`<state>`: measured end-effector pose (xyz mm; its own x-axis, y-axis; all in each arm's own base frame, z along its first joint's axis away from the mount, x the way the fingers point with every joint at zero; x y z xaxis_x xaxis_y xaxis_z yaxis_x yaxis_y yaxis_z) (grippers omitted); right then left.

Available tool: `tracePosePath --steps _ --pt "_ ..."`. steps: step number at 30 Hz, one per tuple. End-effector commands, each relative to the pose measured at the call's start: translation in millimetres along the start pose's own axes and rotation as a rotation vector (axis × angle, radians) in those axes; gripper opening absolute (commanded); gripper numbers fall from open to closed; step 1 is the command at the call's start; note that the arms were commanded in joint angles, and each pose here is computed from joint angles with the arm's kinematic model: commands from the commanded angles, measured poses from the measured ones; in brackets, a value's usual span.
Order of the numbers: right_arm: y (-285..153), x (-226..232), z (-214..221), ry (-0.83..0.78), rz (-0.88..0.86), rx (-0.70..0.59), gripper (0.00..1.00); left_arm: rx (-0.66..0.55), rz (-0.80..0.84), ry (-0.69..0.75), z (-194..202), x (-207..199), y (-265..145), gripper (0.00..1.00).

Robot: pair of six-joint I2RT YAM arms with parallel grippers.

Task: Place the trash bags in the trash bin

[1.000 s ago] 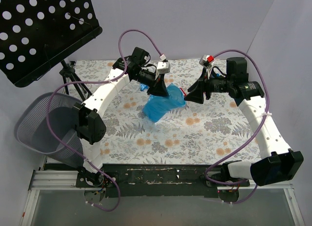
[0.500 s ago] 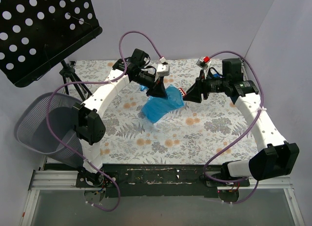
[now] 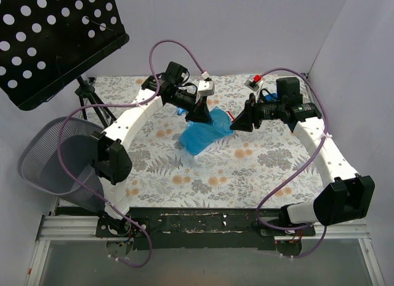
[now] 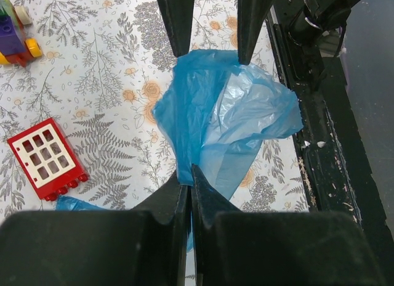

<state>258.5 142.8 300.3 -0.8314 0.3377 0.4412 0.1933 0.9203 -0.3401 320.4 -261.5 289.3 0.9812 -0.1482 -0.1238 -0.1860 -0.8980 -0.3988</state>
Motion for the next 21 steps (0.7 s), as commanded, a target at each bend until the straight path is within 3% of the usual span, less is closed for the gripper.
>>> tracePosePath --steps 1,8,14,17,18,20,21 --pt "6 -1 1 0.003 -0.026 -0.003 0.51 -0.047 -0.023 0.080 -27 -18 -16 0.00" --pt "9 -2 2 -0.001 -0.042 -0.005 0.40 -0.049 -0.025 0.087 -27 -19 -17 0.00" --pt "9 3 -2 -0.013 -0.101 -0.023 0.05 -0.045 -0.033 0.082 -25 -18 -16 0.00" --pt "8 6 -2 -0.006 -0.128 -0.030 0.01 -0.042 -0.069 0.065 -26 -13 -16 0.00" --pt "8 7 -2 -0.004 -0.134 -0.032 0.01 -0.035 -0.103 0.061 -27 -11 -17 0.10" --pt "8 7 -4 -0.002 -0.123 -0.041 0.01 -0.010 -0.214 0.031 -28 -6 -24 0.41" --pt "8 7 -6 -0.008 -0.118 -0.047 0.01 -0.002 -0.297 0.029 -29 -2 -30 0.51"
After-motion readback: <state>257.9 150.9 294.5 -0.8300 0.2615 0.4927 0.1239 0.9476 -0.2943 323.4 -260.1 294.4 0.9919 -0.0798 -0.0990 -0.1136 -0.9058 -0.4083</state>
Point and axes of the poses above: each gripper's point midway between its finger pads, its own y axis out along the fingers, its own x axis along the line the jaws close on, z = x × y, the point moved 8 cm from there along -y, back along the fingers, and after that the axes turned 1 degree about y, right-handed, at the moved point
